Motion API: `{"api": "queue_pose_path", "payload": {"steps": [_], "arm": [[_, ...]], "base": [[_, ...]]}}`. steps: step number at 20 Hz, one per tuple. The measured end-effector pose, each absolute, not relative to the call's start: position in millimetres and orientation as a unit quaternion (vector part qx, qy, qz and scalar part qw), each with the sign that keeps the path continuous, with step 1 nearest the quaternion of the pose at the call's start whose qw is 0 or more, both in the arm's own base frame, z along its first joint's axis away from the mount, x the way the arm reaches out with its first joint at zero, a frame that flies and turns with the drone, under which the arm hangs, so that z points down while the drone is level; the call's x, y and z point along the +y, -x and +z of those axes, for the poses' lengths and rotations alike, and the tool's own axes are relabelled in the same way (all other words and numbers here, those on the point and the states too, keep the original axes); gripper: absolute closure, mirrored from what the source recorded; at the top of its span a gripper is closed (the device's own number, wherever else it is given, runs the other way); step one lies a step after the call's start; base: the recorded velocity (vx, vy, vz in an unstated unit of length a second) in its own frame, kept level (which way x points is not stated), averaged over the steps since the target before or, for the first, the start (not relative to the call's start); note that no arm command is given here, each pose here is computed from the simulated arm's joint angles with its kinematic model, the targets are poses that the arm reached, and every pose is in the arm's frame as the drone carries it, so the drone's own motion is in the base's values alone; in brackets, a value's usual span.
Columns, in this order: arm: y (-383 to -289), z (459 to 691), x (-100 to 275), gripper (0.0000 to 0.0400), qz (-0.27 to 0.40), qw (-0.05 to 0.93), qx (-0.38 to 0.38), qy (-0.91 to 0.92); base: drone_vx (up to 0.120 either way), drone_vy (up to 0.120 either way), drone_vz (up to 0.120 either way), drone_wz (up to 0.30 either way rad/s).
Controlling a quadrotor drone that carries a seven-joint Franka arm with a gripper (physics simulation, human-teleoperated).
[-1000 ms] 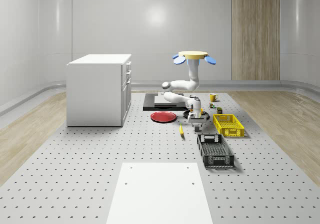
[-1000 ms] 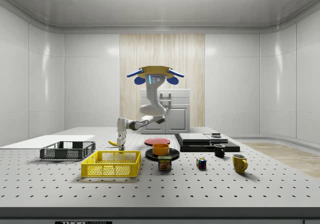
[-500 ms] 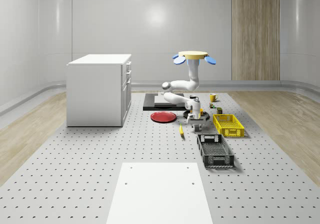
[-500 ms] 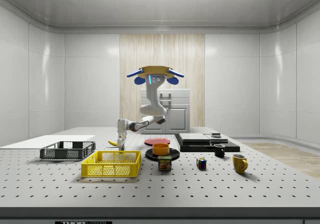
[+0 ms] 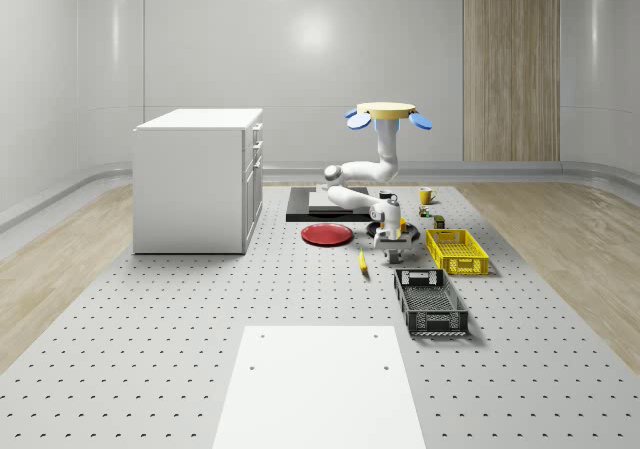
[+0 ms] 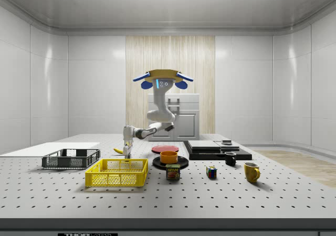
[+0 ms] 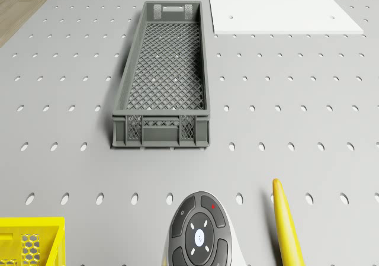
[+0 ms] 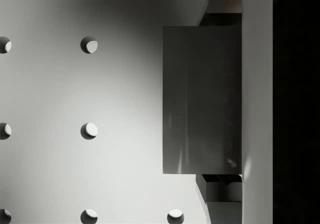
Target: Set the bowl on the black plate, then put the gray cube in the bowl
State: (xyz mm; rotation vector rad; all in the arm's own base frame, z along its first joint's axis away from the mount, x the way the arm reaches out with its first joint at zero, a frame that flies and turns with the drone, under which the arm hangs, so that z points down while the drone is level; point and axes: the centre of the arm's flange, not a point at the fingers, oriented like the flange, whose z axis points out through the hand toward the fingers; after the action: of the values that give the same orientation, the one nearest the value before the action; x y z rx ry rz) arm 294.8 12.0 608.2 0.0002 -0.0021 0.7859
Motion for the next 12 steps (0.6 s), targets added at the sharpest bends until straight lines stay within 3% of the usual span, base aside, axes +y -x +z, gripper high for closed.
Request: {"api": "queue_pose_path", "payload": {"steps": [5,12], "arm": [[-294.8,608.6,12.1,0.0135,0.383,0.924,-0.001,0.000],[-294.8,608.8,12.1,0.0147,0.383,0.924,-0.001,0.000]], "base": [[0.000,0.000,0.000,0.000],[0.000,0.000,0.000,0.000]]}}
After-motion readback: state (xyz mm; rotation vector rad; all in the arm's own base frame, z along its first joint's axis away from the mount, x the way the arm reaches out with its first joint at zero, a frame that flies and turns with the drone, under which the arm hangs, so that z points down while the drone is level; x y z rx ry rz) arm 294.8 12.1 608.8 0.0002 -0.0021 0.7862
